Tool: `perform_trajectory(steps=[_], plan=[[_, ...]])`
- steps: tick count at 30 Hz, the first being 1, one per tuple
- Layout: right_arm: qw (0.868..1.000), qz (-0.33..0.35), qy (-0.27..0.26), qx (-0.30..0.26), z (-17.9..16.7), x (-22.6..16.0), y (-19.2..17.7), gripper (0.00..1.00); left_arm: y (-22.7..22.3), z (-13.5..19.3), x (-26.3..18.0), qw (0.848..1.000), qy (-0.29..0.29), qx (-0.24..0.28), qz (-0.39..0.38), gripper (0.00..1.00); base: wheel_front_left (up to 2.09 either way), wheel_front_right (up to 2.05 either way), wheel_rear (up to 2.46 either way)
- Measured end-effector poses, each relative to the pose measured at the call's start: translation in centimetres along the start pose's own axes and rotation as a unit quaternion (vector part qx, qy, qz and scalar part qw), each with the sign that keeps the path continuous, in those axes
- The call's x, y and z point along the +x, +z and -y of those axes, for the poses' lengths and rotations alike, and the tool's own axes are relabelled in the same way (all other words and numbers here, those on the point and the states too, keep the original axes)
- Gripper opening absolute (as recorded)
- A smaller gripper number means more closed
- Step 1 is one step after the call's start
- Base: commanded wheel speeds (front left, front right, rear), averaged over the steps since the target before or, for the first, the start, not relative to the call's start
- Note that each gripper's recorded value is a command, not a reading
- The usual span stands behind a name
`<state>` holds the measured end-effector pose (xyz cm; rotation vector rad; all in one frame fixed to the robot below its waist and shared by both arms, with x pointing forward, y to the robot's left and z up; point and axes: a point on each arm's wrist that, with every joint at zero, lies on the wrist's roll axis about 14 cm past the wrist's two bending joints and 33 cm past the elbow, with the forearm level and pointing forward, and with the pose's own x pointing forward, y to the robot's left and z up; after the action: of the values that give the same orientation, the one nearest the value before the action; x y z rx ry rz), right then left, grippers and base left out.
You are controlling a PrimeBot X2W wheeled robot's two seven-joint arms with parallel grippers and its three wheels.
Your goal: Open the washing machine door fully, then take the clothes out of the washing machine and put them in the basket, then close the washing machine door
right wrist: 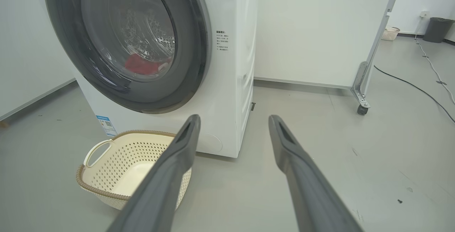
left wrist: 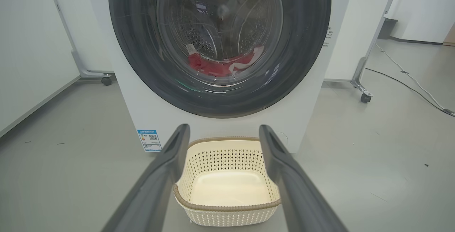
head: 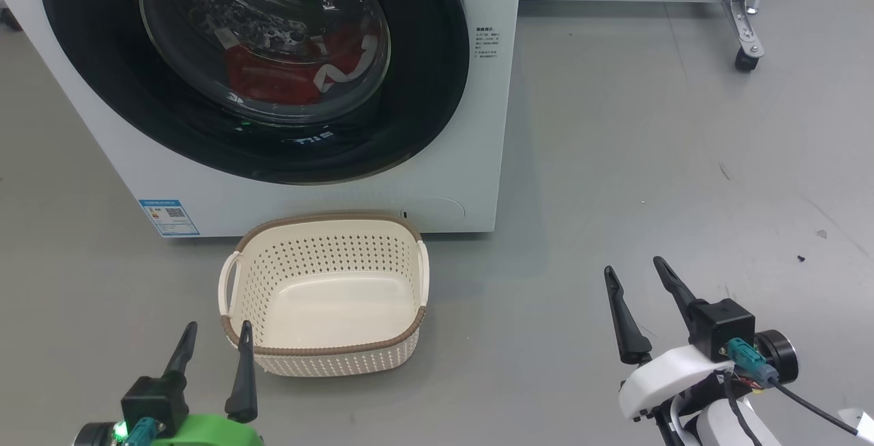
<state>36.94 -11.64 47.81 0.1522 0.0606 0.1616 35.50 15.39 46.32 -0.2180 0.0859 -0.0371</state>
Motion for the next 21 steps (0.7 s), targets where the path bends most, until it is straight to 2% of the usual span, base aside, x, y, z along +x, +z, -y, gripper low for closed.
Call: perform_trajectory(steps=[8,21], plan=[[1.000,0.017,-0.001,-0.017,-0.2,0.3,0.7,1.00,-0.2,0.1,-0.1,0.999,0.001,0.036,0.003,1.00,0.00,0.00,0.00],[1.000,0.010,-0.008,-0.007,-0.1,0.3,0.2,1.00,-1.1,-0.2,-0.4,0.999,0.008,0.036,-0.011,1.00,0.00,0.00,0.00]])
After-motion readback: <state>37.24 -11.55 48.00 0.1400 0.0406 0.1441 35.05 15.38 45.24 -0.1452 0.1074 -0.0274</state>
